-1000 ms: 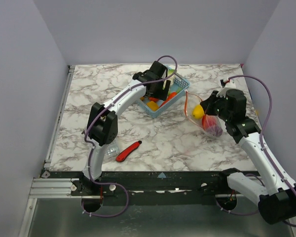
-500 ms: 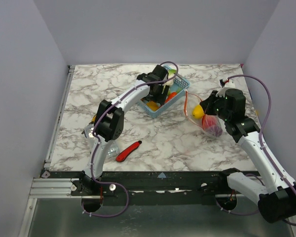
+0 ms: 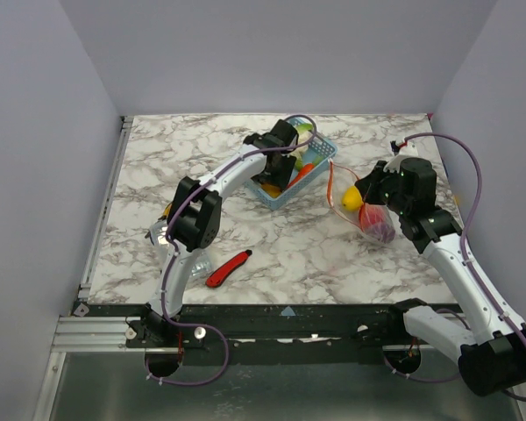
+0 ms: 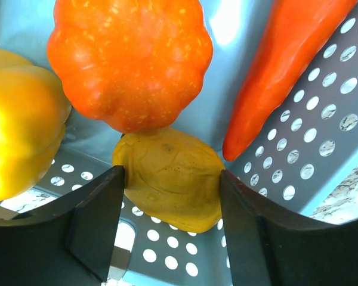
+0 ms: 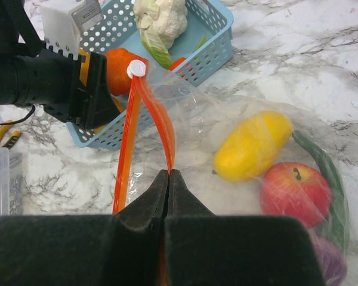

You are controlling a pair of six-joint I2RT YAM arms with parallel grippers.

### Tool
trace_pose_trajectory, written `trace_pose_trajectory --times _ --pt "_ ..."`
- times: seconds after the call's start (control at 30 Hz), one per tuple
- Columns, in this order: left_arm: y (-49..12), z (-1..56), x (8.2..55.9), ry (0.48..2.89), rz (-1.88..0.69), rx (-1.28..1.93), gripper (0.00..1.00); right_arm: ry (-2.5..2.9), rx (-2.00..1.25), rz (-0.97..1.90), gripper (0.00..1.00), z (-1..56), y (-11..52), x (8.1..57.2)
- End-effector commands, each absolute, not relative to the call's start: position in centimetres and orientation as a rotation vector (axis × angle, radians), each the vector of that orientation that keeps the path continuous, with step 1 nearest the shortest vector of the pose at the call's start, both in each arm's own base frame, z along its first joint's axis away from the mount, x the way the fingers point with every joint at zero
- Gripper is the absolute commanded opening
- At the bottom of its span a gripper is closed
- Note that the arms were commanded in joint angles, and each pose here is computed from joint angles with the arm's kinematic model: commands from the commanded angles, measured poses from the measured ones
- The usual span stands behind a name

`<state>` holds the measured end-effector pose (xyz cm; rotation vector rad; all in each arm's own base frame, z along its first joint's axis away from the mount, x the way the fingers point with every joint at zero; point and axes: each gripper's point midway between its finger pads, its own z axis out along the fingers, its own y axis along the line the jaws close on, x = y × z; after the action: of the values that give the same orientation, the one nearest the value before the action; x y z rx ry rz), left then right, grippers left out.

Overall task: Place the food in the zip-top bag and seal the zipper
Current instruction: Pick up the fake vegetable from the bin.

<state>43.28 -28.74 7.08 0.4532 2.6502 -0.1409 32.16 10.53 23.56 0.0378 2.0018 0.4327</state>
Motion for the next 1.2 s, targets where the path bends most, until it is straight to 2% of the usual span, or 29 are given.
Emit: trace_pose_trajectory --times 0.0,0.13,0.33,0.73,1.17 --pt "-27.0 6.1 42.1 2.697 -0.063 0.464 0.44 1.984 0.047 0.443 0.0 24.0 10.6 32.0" --pt "-27.0 7.3 41.7 2.676 -0.092 0.449 0.31 1.98 0.044 0.446 0.0 24.1 10.6 32.0" --pt "-26.7 9.8 41.5 2.618 -0.12 0.408 0.21 1.977 0.046 0.448 0.0 24.2 10.6 31.8" --pt "-27.7 15.9 41.4 2.49 -0.26 0.366 0.07 1.975 0.045 0.447 0.0 24.2 10.6 31.9" --pt "-29.4 23.0 39.5 2.335 -0.521 0.349 0.0 1.981 0.042 0.453 0.0 24.0 10.8 32.0"
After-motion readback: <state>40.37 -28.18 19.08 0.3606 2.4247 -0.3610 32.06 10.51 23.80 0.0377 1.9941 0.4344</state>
